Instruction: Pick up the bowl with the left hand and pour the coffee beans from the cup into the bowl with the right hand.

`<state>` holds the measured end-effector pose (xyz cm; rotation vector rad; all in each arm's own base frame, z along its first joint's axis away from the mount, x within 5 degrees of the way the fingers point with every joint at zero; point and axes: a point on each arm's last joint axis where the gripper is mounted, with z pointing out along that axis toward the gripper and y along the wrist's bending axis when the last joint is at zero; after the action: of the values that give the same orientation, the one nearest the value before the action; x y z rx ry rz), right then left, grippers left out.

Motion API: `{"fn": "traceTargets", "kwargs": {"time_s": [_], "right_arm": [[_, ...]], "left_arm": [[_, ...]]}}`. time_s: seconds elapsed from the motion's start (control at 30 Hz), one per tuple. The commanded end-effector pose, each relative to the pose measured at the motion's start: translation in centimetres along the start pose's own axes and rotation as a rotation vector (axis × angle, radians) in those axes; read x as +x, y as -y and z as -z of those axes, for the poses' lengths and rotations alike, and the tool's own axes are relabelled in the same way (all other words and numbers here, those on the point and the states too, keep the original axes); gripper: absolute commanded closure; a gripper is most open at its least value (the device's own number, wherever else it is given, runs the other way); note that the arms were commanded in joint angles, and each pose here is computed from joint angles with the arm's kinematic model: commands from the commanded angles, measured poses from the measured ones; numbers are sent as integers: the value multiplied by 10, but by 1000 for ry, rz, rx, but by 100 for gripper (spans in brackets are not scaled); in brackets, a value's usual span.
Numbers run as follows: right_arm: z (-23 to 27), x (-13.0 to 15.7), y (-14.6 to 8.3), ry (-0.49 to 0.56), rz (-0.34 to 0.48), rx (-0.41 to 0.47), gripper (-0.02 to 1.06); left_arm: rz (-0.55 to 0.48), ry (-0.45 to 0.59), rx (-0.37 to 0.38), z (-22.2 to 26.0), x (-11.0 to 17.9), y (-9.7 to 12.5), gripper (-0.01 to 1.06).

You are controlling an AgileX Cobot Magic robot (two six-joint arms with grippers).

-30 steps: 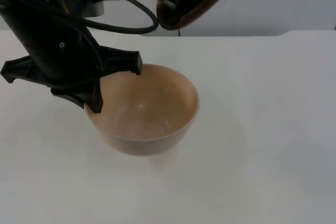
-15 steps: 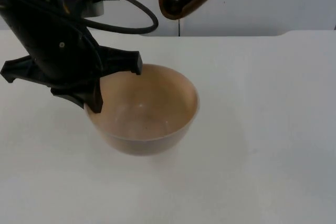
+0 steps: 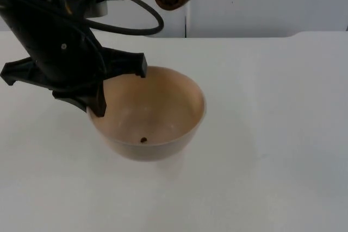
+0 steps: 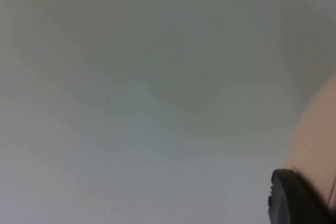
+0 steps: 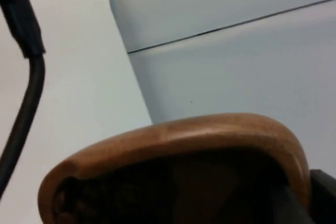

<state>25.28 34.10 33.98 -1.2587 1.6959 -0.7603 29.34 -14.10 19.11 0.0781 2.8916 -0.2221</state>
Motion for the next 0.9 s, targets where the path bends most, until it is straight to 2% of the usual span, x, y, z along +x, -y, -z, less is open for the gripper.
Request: {"fn": "traceTargets", "kwargs": {"time_s": [0.0,0.27,0.5,0.87], "right_arm": [[7,-2,7,17,42,47,105],[15,-8,7,40,133,100,105],[22,-13,11,68,190,188,105],[30,-19,11,97,232,248,105]], "left_arm": [[-9,23,8,3,-2,3,105],[-9,22,7,3,-2,3,105],[-9,22,7,3,-2,3,105],[-9,22,7,3,-2,3,105]]}}
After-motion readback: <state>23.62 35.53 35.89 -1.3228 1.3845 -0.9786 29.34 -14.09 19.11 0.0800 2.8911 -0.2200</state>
